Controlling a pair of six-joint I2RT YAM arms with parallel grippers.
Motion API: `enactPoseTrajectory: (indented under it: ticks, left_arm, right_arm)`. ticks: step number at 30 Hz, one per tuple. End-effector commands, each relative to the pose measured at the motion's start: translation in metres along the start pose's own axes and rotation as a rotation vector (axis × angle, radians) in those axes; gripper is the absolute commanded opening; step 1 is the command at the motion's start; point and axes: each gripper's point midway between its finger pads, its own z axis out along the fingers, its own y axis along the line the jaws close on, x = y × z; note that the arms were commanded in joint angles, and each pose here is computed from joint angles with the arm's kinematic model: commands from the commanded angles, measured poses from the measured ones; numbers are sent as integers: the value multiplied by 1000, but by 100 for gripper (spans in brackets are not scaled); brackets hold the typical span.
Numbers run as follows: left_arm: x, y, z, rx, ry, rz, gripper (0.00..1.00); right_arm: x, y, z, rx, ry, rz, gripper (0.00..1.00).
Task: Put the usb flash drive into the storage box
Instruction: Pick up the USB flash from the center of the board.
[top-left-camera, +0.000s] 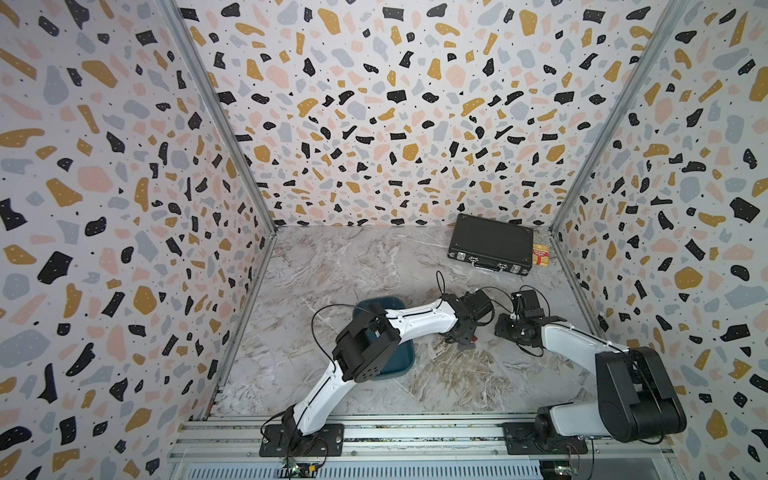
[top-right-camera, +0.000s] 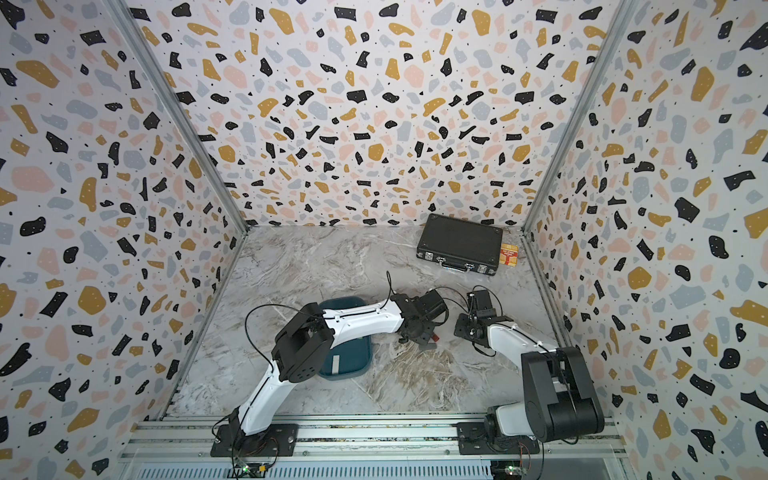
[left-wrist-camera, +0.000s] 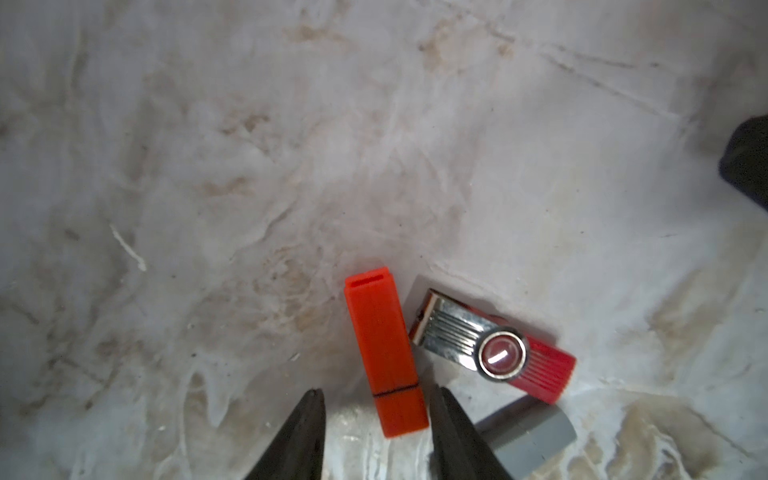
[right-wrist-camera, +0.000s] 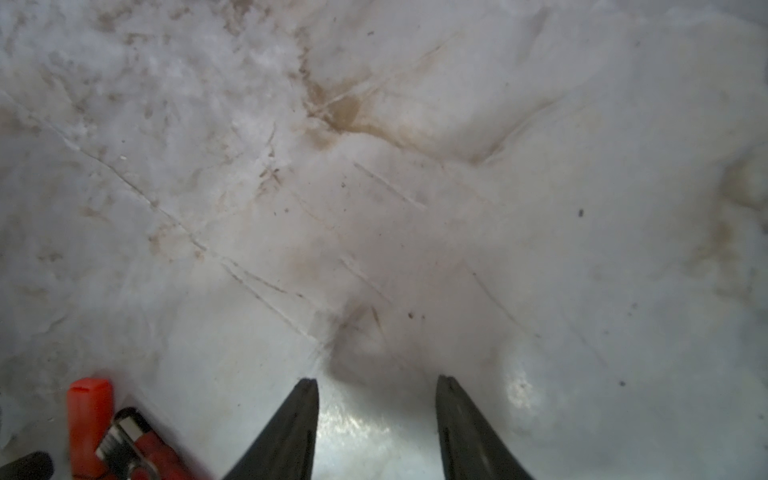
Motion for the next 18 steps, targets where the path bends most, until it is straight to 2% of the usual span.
enactPoseTrajectory:
  ticks: [1, 8, 11, 15, 18]
  left_arm:
    - [3, 6, 12, -29, 32, 17, 46]
    - [1, 6, 21, -25, 34, 31, 44]
    - [0, 9, 23, -37, 32, 33, 40]
    - [-4, 9, 28, -27, 23, 55, 29]
    - [-5, 14, 30, -38, 30, 55, 28]
  right_arm:
    - [14, -3, 3, 7, 64, 1, 51]
    - [14, -2, 4, 7, 68, 1, 51]
    - [14, -2, 4, 6, 69, 1, 51]
    - [15, -2, 4, 6, 71, 0, 51]
    - [15, -2, 4, 4, 70, -1, 51]
